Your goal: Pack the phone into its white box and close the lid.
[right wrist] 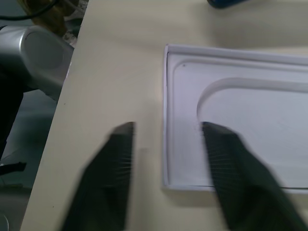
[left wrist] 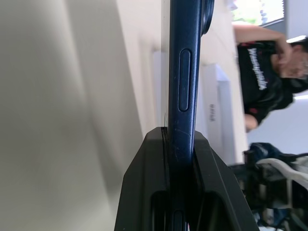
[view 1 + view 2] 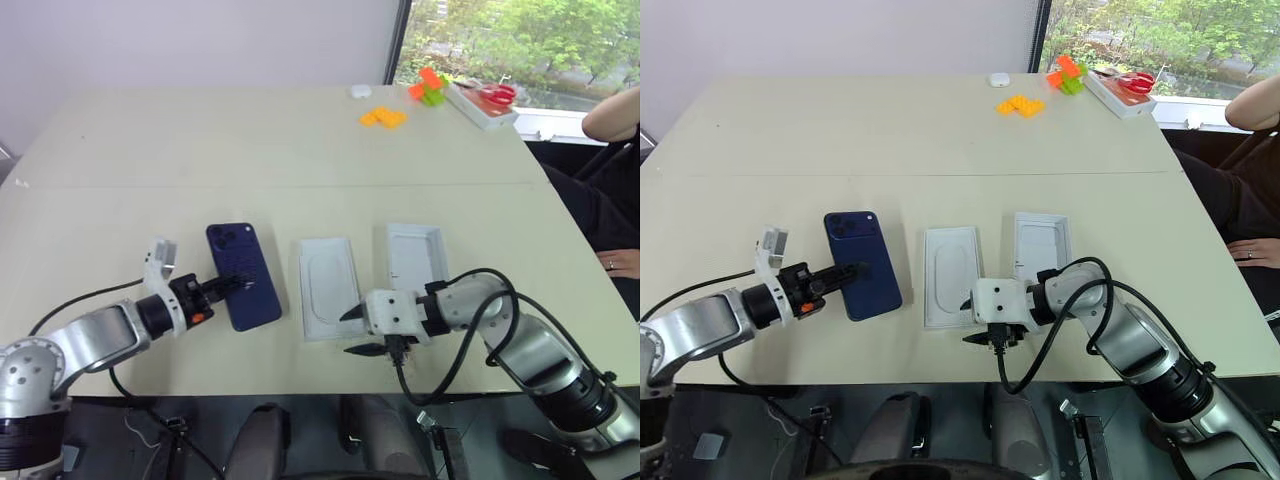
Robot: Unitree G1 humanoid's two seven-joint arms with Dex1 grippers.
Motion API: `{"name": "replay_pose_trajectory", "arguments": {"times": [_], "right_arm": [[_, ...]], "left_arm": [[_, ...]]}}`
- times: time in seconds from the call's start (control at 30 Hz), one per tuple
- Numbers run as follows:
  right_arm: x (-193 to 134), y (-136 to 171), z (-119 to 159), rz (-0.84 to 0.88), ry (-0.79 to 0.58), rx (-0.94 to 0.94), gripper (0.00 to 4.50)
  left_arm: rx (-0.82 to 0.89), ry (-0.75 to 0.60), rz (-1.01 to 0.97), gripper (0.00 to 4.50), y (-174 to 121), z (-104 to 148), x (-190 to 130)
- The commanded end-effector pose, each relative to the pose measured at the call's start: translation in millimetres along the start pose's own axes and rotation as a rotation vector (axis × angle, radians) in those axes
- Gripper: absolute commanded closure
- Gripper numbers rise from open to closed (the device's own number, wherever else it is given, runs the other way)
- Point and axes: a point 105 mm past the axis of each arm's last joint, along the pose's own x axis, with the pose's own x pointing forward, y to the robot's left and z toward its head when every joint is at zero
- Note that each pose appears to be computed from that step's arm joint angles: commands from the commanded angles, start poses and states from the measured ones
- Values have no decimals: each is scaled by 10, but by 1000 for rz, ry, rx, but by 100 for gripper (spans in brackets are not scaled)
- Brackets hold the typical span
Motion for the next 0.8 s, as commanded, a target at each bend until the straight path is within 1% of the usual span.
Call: {"name": "replay_pose_trajectory", "arguments": {"times": [0.03, 0.13, 0.23, 0.4, 0.6, 0.8], "right_arm": [[-189, -74, 201, -51, -63, -38, 167], [-313, -100, 187, -82, -61, -7, 167], [-400, -134, 101, -124, -22, 12, 167], [-512, -181, -42, -186, 24, 54, 167], [-539, -199, -114, -213, 45, 72, 167], [-566, -203, -162, -232, 58, 86, 167]], "left_arm": [[37, -8, -105, 450, -310, -23, 137], [30, 10, -126, 450, -450, -111, 310], [2, 25, -150, 450, -576, -183, 462], [-35, 99, -112, 450, -610, -332, 680], [-47, 165, -70, 450, -584, -447, 791], [-10, 215, -39, 450, -529, -517, 787]]}}
